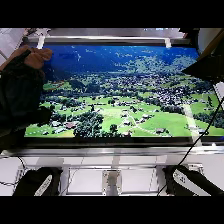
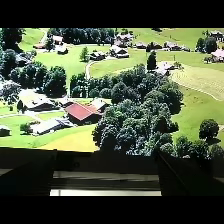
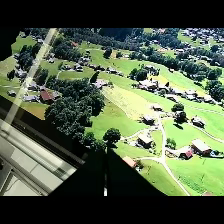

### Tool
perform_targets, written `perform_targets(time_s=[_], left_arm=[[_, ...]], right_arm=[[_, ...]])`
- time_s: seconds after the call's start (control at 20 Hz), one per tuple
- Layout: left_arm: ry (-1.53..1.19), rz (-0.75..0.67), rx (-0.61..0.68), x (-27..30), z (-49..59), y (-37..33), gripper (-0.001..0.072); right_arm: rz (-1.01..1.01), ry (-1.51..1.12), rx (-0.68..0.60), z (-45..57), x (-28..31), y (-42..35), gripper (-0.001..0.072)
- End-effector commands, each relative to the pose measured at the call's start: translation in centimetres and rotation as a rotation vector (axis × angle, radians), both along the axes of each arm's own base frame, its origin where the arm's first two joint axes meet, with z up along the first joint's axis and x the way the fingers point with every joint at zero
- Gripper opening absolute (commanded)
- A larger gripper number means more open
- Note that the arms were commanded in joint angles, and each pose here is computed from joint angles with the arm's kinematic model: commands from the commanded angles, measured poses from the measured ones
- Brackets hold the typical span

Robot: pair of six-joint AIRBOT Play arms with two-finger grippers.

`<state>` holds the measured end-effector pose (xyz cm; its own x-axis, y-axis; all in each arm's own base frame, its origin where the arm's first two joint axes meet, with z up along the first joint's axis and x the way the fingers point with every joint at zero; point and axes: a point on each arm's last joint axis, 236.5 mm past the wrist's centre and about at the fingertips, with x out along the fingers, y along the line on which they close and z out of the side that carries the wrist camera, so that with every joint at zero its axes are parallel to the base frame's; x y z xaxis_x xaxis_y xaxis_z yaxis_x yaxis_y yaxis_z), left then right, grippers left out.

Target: Fold the clothes and pants, and hang the long-sleeved shirts on hangers.

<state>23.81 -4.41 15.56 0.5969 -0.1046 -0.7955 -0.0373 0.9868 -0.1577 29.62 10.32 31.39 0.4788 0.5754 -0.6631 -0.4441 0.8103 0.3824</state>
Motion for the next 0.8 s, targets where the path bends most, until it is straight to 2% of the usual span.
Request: perform_targets(time_s=[0.0, 0.75], left_arm=[[0.001, 0.000, 0.001, 0.0, -0.1, 0.0, 0.0714], [-0.074, 0.004, 0.002, 2.3, 0.8, -0.1, 0.0714]], right_arm=[[0.001, -0.002, 0.000, 0.0, 0.0, 0.0, 0.0036], [-0.004, -0.008, 0.002, 0.1, 0.2, 0.0, 0.0037]])
